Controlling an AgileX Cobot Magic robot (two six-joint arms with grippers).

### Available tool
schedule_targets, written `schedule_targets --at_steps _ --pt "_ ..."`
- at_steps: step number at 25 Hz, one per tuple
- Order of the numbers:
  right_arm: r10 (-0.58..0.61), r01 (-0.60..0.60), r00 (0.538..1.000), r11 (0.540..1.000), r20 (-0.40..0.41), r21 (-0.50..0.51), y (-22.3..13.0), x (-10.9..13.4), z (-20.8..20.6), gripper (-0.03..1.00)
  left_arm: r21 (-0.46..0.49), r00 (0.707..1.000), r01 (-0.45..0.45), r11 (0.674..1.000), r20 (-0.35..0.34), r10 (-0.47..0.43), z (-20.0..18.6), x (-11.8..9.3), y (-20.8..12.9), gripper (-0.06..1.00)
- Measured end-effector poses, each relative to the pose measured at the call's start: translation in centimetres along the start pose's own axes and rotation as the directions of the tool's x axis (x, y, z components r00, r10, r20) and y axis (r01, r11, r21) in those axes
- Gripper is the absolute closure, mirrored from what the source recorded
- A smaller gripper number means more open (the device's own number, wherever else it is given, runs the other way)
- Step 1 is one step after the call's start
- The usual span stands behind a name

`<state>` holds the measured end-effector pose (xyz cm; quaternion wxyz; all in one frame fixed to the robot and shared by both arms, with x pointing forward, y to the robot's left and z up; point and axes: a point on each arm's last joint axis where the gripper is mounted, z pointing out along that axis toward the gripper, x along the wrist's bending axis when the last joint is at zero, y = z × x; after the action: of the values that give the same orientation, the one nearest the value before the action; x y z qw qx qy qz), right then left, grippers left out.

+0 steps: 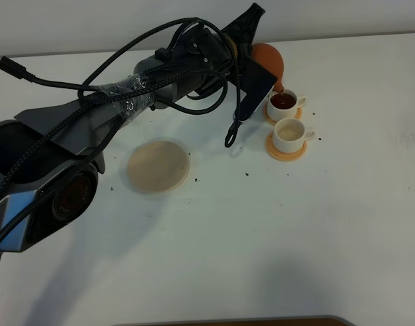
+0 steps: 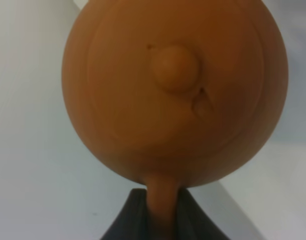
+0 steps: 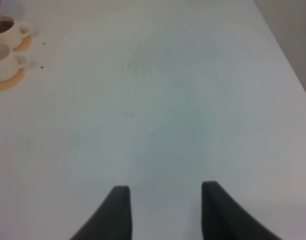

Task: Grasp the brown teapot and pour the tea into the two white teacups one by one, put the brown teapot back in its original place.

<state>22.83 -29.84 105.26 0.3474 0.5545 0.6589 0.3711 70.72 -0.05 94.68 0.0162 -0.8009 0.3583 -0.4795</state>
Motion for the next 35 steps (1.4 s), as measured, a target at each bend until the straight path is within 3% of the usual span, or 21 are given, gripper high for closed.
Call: schedule_targets --at_steps 8,14,18,24,26,31,35 --pt "0.0 0.0 1.0 1.0 0.0 0.0 0.0 0.0 0.0 0.6 0.013 0.985 0.166 0.986 0.039 -0.166 0.0 -0.4 -0.1 0.8" --pt "0.0 0.0 1.0 1.0 0.0 0.0 0.0 0.0 0.0 0.6 0.007 0.944 0.324 0.946 0.066 -0.323 -1.1 0.4 -0.4 0.8" --pt "0.0 0.0 1.0 1.0 0.0 0.0 0.0 0.0 0.0 0.6 0.018 0.895 0.428 0.904 0.128 -0.427 -2.8 1.2 -1.0 0.8" --pt "0.0 0.0 1.0 1.0 0.0 0.0 0.0 0.0 0.0 0.6 0.085 0.763 0.591 0.802 0.264 -0.59 -6.1 2.1 -1.9 0.8" --pt "0.0 0.0 1.0 1.0 0.0 0.0 0.0 0.0 0.0 0.6 0.136 0.7 0.643 0.754 0.294 -0.65 -7.1 2.2 -2.2 0.8" --pt "0.0 0.0 1.0 1.0 0.0 0.0 0.0 0.0 0.0 0.6 0.306 0.506 0.731 0.61 0.356 -0.786 -8.0 1.1 -2.2 0.8" --pt "0.0 0.0 1.0 1.0 0.0 0.0 0.0 0.0 0.0 0.6 0.424 0.392 0.73 0.535 0.382 -0.837 -8.5 0.1 -2.1 0.8"
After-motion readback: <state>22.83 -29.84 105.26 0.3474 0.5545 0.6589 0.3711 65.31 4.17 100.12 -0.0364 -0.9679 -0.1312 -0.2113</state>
